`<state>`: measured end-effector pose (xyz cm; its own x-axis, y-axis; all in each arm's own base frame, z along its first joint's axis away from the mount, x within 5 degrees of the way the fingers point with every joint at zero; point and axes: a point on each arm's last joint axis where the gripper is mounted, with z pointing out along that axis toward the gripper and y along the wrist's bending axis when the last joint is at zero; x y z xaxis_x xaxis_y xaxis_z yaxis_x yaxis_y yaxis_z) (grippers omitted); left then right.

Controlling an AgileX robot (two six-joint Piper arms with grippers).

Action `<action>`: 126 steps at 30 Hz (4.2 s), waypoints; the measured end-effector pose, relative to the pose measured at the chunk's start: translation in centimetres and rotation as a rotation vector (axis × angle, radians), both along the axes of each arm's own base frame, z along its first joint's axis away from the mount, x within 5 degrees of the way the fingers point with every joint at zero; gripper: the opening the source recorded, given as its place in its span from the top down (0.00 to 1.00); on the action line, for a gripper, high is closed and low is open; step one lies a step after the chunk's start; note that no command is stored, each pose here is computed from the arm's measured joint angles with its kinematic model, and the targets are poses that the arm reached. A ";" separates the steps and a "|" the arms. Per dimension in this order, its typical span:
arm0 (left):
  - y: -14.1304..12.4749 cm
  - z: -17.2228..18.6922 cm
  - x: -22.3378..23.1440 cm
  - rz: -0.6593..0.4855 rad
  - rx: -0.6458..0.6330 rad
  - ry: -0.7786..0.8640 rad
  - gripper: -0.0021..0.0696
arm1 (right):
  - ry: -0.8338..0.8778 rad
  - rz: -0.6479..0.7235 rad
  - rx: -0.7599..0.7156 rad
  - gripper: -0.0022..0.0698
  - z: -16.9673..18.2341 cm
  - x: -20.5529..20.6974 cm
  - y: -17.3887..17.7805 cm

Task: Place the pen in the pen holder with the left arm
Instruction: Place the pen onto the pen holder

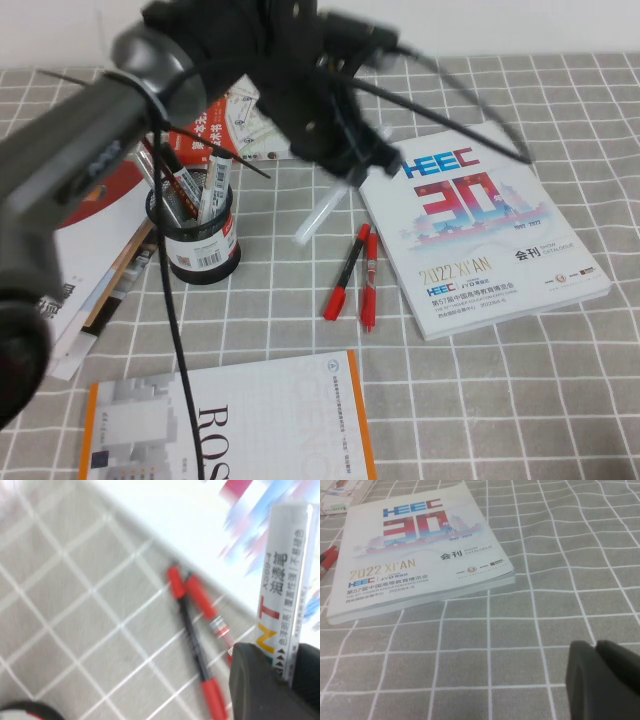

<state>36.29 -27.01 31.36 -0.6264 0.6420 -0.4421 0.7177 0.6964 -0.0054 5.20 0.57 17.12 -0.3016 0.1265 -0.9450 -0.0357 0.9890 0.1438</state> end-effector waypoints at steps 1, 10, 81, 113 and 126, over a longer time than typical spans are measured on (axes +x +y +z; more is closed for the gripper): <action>-0.2 1.0 -0.6 -0.010 -0.015 -0.029 0.82 | 0.000 0.000 0.000 0.99 0.0 0.0 0.0; -0.4 7.5 -5.0 -0.077 -0.108 -0.171 0.82 | 0.000 0.000 0.000 0.99 0.0 0.0 0.0; 16.9 -8.9 -8.1 0.519 -0.649 -1.014 0.82 | 0.000 0.000 0.004 0.99 0.0 0.0 0.0; 16.1 -9.8 -5.7 0.475 -0.587 -0.838 0.82 | 0.000 0.000 0.004 0.99 0.0 0.0 0.0; 15.9 -11.2 -5.1 0.489 -0.604 -0.830 0.82 | 0.000 0.000 0.004 0.99 0.0 0.0 0.0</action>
